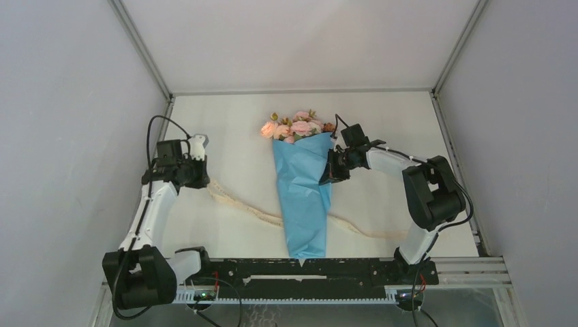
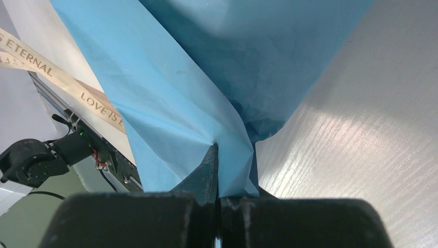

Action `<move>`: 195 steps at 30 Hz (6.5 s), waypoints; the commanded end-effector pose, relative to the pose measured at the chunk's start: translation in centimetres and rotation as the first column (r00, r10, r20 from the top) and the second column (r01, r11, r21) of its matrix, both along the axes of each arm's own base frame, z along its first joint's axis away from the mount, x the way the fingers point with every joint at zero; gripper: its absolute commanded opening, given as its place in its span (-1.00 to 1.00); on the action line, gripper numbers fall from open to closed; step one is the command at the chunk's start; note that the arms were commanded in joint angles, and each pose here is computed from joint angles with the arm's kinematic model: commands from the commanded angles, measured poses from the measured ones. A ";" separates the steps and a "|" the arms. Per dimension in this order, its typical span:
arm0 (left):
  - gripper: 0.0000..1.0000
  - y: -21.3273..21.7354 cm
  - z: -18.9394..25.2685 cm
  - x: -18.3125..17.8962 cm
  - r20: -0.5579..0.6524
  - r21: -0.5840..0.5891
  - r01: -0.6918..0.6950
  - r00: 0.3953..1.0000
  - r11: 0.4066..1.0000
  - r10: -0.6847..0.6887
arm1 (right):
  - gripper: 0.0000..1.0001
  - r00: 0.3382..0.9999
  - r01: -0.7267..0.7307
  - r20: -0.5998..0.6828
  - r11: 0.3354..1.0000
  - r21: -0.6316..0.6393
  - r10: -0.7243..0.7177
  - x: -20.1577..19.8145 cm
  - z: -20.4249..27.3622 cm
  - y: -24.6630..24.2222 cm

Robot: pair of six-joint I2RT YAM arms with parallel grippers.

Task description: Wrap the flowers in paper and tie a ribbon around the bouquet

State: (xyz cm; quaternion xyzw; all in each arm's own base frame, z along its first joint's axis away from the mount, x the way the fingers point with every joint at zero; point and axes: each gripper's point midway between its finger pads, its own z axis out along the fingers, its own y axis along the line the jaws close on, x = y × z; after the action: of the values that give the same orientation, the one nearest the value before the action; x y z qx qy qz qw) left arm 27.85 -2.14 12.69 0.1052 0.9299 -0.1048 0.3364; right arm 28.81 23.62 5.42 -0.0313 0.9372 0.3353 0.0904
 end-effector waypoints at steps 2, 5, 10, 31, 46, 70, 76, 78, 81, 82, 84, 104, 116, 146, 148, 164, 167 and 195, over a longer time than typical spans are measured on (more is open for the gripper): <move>-0.40 7.0 0.4 -0.3 0.090 0.275 -0.131 0.990 0.952 0.110 | -1.00 0.998 -0.029 0.058 0.999 -0.017 0.030 -0.2 1.3 -0.2; 0.09 7.2 0.6 -0.6 0.058 0.337 -0.050 0.998 0.940 0.032 | -1.00 0.998 -0.031 0.058 0.999 -0.013 0.032 -0.2 1.2 -0.1; 0.11 -1.8 0.3 -3.9 -0.052 0.296 0.434 0.897 0.851 -0.439 | -1.00 0.999 -0.023 0.049 1.000 -0.010 0.023 0.1 0.8 -0.4; 0.04 -14.1 -11.4 -10.7 -0.344 0.366 0.925 0.241 0.106 -0.908 | -1.00 1.000 0.001 0.028 1.000 0.004 -0.002 0.7 0.4 -1.2; -0.16 -13.8 -11.4 -8.1 -0.317 0.473 0.870 0.317 0.140 -0.894 | -1.00 1.000 -0.009 0.029 1.000 0.010 0.009 0.6 0.4 -1.2; -1.00 -11.9 -11.7 -7.6 -0.368 0.372 0.906 0.342 0.200 -0.865 | -1.00 0.999 -0.024 0.034 1.000 0.011 0.023 0.4 0.6 -1.3; -1.00 -12.8 -7.9 -7.7 -0.259 0.356 0.887 0.395 0.293 -0.881 | -1.00 0.999 -0.025 0.032 1.000 0.009 0.025 0.4 0.5 -1.3; -1.00 -13.7 -5.2 -7.8 -0.184 0.326 0.878 0.422 0.350 -0.888 | -1.00 0.999 -0.028 0.029 1.000 0.008 0.028 0.4 0.3 -1.3; -1.00 -14.5 -0.4 -7.5 -0.063 0.288 0.849 0.478 0.442 -0.876 | -1.00 0.999 -0.028 0.023 1.000 0.005 0.028 0.4 0.0 -1.3; -1.00 -14.6 1.2 -7.2 -0.033 0.267 0.836 0.505 0.479 -0.862 | -1.00 0.999 -0.026 0.019 1.000 0.005 0.026 0.4 -0.1 -1.3; -1.00 -14.5 4.8 -6.5 0.025 0.222 0.796 0.573 0.563 -0.819 | -1.00 1.000 -0.027 0.015 1.000 0.003 0.027 0.3 -0.4 -1.2; -1.00 -26.3 12.8 0.7 0.286 -0.329 0.649 0.761 0.686 -0.582 | -1.00 0.999 -0.052 -0.010 0.997 0.052 0.053 -0.9 -0.7 2.4; -1.00 -33.1 -3.1 2.2 -0.046 -0.404 0.573 0.765 0.713 -0.642 | -0.71 0.995 0.100 -0.030 0.994 0.044 -0.099 -1.5 -0.6 1.4; -1.00 -32.8 -8.0 0.0 -0.136 -0.384 0.560 0.753 0.734 -0.644 | 0.48 0.131 0.726 0.301 -0.115 -0.677 -0.945 -13.8 1.0 -27.3; -1.00 -32.9 -7.9 -0.1 -0.136 -0.392 0.560 0.750 0.730 -0.648 | 0.47 0.090 0.706 0.292 -0.146 -0.693 -0.952 -14.3 0.1 -27.3; -1.00 -32.7 -8.4 -0.5 -0.156 -0.378 0.569 0.739 0.731 -0.656 | -0.22 -0.153 0.722 0.115 -0.190 -0.665 -0.982 -14.7 -7.1 -23.2; -1.00 -32.7 -8.1 -0.4 -0.150 -0.371 0.577 0.736 0.727 -0.660 | -0.83 -0.134 0.760 0.104 -0.170 -0.627 -0.985 -13.4 -7.1 -23.1; -1.00 -32.3 -8.1 -0.9 -0.154 -0.312 0.630 0.705 0.711 -0.692 | -0.02 0.419 0.601 -0.184 0.423 -0.678 -0.889 -18.2 -5.0 -5.5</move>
State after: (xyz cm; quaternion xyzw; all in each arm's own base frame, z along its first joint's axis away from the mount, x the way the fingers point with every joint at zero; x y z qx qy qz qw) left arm 26.83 -34.13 2.73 0.3610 0.8553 -0.3431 0.1434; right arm 10.54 15.86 1.00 0.4540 0.8903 -0.0342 -0.0059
